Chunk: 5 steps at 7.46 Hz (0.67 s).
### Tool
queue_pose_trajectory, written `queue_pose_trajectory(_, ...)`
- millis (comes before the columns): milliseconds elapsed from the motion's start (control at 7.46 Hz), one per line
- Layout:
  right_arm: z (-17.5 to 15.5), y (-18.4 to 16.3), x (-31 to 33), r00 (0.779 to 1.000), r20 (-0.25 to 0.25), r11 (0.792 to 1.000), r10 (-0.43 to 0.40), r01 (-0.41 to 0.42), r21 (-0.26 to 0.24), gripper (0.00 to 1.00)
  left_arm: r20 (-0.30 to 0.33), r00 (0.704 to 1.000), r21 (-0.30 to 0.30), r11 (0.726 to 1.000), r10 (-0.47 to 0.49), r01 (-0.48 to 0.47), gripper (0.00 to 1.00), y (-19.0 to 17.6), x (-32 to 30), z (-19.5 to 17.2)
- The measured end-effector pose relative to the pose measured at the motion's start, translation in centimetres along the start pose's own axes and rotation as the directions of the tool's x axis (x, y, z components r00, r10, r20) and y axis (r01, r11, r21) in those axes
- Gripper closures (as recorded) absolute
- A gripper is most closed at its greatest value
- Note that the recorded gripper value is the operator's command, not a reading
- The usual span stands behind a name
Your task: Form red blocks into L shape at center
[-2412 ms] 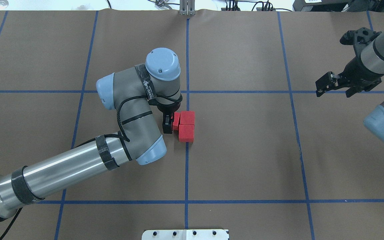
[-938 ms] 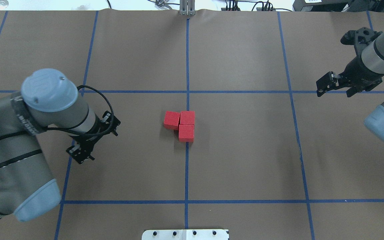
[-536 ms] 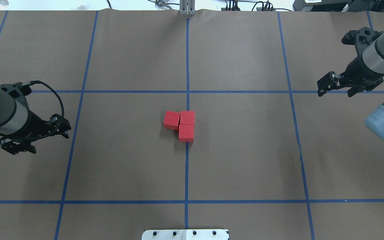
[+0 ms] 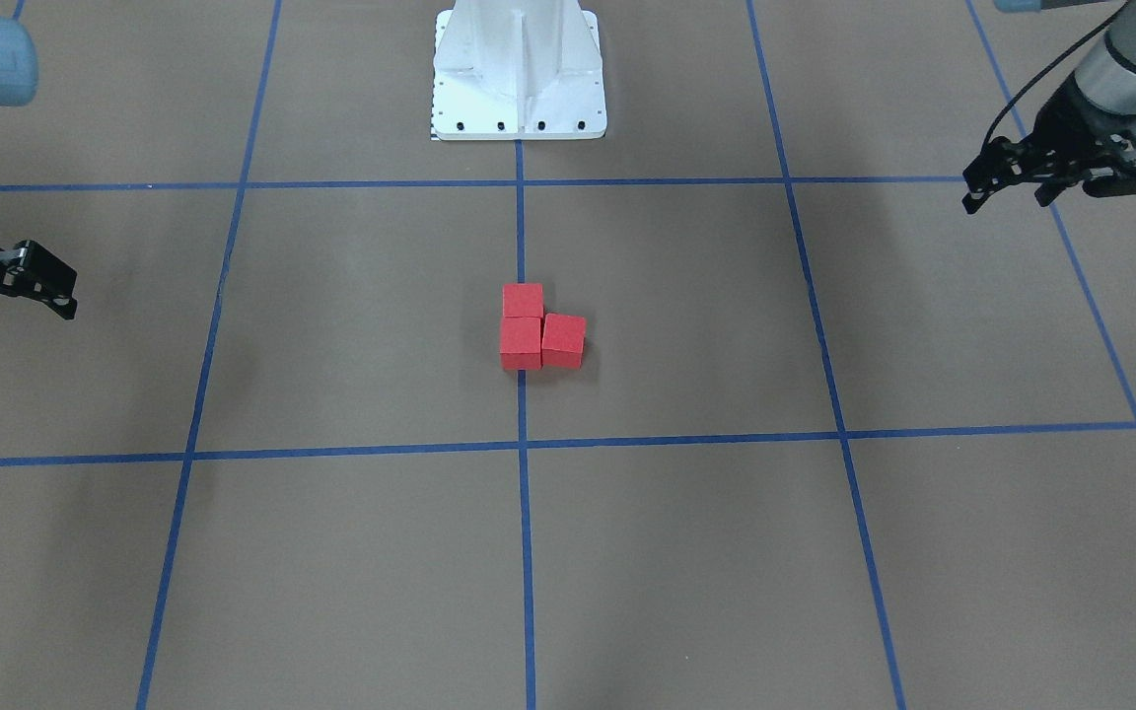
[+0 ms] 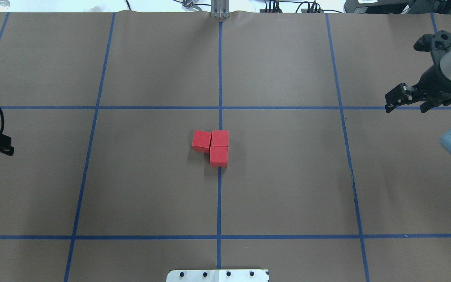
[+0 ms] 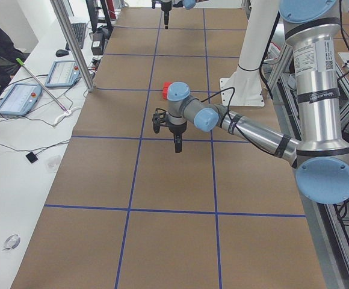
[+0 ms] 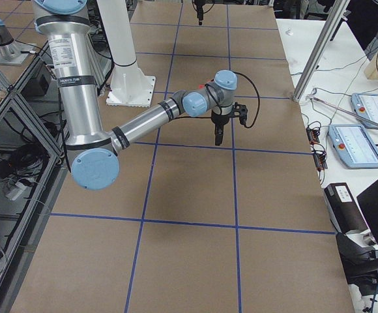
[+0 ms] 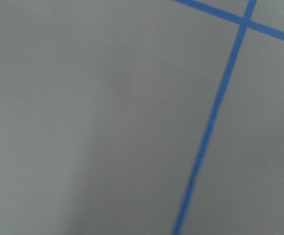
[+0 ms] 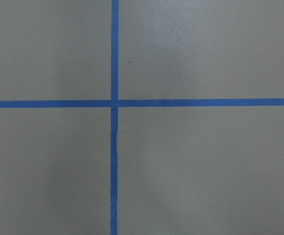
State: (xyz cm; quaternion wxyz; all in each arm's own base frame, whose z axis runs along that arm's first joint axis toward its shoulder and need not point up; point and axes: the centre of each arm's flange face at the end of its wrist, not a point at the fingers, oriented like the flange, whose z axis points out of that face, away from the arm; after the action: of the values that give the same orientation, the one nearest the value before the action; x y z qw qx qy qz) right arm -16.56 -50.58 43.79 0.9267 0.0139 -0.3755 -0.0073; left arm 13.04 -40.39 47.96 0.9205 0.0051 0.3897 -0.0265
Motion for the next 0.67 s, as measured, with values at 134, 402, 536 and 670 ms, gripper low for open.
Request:
queue_pose_trajectory(134, -0.7, -0.4, 3.3, 1.0, 0.011, 1.0, -0.014, 0.014, -0.004, 0.0, -0.002, 0.999, 0.006, 0.999, 0.052, -0.052, 0.0, -1.2, -3.9, -0.4)
queue_pose_trajectory(402, -2.0, -1.4, 12.3, 0.998, 0.038, 0.999, -0.052, 0.052, -0.006, 0.0, 0.008, 0.997, 0.028, 0.996, 0.079, -0.079, 0.0, -2.4, -8.3, -1.4)
queue_pose_trajectory(536, -2.4, -1.6, 16.3, 0.997, 0.043, 0.998, -0.065, 0.065, -0.002, 0.0, 0.01, 0.997, 0.034, 0.997, 0.072, -0.072, 0.0, -2.5, -8.9, -1.8)
queue_pose_trajectory(670, -2.9, -1.7, 18.8, 0.997, 0.044, 0.998, -0.066, 0.066, 0.006, 0.0, 0.01, 0.998, 0.036, 0.997, 0.068, -0.068, 0.0, -2.5, -9.1, -2.1)
